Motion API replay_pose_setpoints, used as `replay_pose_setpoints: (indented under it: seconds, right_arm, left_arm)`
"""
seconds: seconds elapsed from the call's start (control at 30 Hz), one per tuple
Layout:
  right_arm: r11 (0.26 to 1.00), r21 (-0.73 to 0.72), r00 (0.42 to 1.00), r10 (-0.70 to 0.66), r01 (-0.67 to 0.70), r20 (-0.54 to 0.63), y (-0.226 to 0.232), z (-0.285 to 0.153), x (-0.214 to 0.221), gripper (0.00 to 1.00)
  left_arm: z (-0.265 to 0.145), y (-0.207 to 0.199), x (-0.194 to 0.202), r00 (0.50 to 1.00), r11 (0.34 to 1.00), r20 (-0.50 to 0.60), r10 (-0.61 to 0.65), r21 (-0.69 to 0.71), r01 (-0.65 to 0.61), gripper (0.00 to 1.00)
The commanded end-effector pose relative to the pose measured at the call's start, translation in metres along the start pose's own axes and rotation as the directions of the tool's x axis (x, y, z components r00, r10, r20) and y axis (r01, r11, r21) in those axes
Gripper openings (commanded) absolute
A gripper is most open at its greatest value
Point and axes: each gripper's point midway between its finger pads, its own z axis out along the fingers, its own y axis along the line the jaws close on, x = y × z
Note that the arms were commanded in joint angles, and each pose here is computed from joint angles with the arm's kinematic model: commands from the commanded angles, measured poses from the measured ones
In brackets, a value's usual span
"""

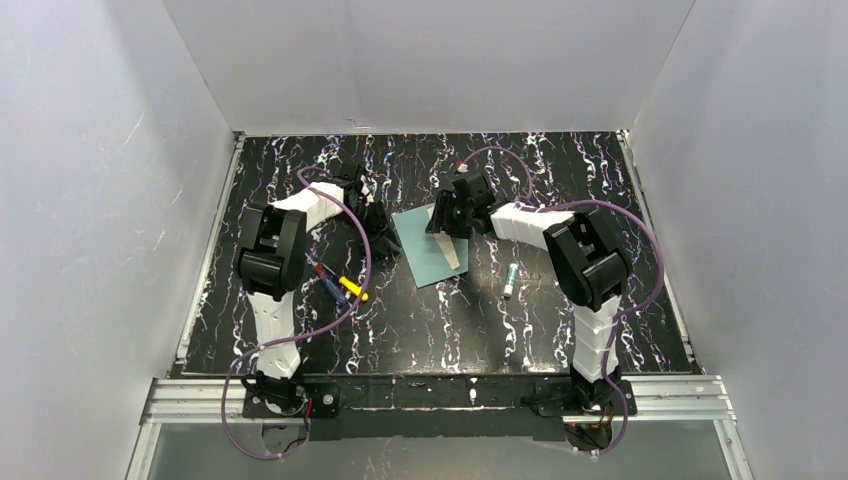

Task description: Place the letter into the envelope and seal it

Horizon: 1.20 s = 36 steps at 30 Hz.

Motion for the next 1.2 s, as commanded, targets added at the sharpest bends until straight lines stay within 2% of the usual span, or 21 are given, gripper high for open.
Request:
replay_pose_setpoints:
  seconds: [0.0,0.17,0.33,0.6,0.77,1.0,1.17]
  right_arm:
    - [0.990,0.114,0.995,-0.074,0.082,-0.071,-0.013,-0.014,-0.002,0.61]
    - [0.973,0.180,0.988,-0.132,0.145,-0.081,-0.019,-0.017,-0.009,0.63]
    - [0.964,0.190,0.982,-0.186,0.187,-0.019,-0.014,-0.027,-0.028,0.62]
    - [0.960,0.212,0.981,-0.168,0.186,-0.097,-0.028,-0.013,-0.018,0.45]
    - [0.968,0.190,0.981,-0.140,0.164,-0.135,-0.031,-0.008,-0.007,0.40]
    - [0.963,0.198,0.982,-0.166,0.181,-0.093,-0.030,-0.016,-0.019,0.49]
    - [0.962,0.192,0.981,-0.188,0.195,-0.055,-0.022,-0.021,-0.032,0.50]
  left_arm:
    - [-0.005,0.017,-0.015,0.999,0.998,0.047,0.004,-0.062,-0.001,0.43]
    - [-0.015,-0.012,-0.026,0.997,0.997,0.078,0.024,0.066,-0.029,0.44]
    - [-0.018,-0.020,-0.032,0.996,0.996,0.090,0.018,0.091,-0.027,0.43]
    - [-0.004,-0.015,-0.030,0.999,0.996,0.049,-0.013,0.086,0.009,0.46]
    - [0.006,-0.013,-0.023,0.998,0.994,0.000,-0.061,0.087,0.061,0.47]
    - [0.015,-0.014,-0.017,0.998,0.994,-0.023,-0.065,0.085,0.067,0.50]
    - [0.014,-0.010,-0.019,0.998,0.996,-0.005,-0.064,0.059,0.064,0.50]
